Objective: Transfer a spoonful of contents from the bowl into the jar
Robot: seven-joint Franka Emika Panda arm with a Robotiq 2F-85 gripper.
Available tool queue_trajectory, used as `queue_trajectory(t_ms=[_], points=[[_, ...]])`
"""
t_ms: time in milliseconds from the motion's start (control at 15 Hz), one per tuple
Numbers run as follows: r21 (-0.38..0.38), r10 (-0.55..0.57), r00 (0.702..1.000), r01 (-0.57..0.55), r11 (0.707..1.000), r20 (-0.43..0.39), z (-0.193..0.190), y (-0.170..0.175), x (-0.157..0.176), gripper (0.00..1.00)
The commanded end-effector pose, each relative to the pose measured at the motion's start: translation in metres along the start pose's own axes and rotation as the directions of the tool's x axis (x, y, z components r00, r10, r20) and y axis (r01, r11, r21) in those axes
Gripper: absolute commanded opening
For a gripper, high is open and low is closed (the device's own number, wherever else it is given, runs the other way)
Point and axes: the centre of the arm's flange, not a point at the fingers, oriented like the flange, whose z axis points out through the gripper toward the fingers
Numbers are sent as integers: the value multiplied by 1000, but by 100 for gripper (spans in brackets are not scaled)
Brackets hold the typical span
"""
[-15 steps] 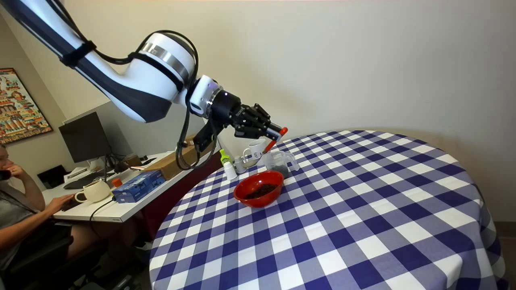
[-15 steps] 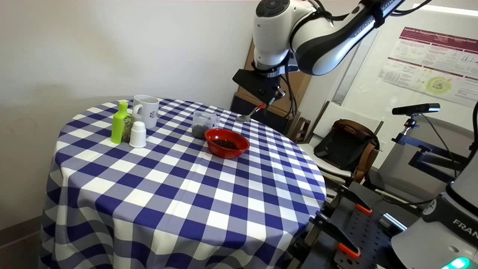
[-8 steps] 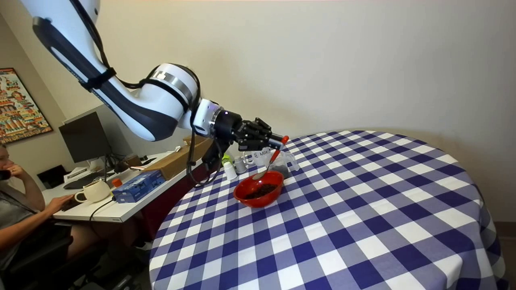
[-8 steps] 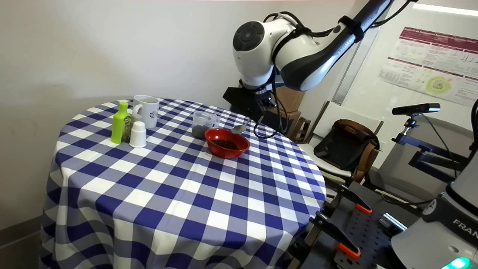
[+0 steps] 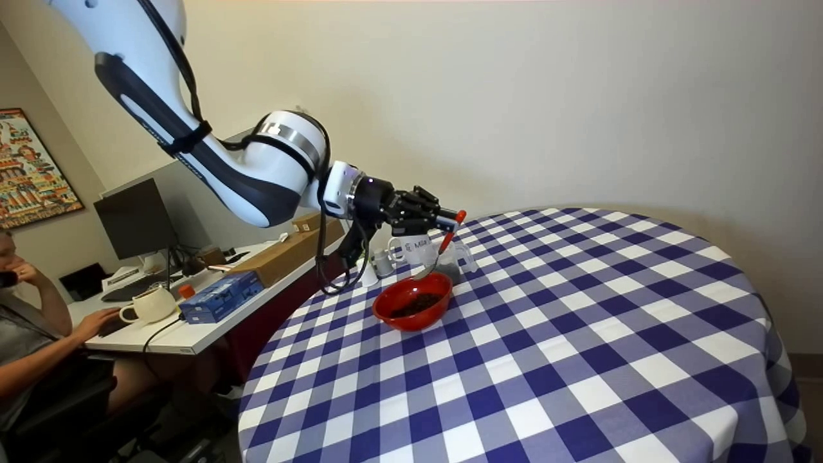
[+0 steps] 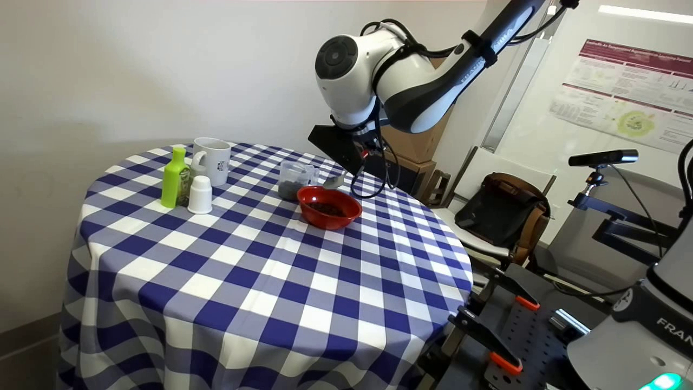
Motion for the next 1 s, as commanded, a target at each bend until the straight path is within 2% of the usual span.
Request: queue_trajectory(t_ms=[0, 400, 933], points=[[9, -2, 999, 2, 1000, -50, 11, 15, -35, 5], [17, -57, 996, 58, 998, -73, 13, 26, -62, 5], [10, -103, 990, 104, 995, -98, 20, 36, -80, 5]])
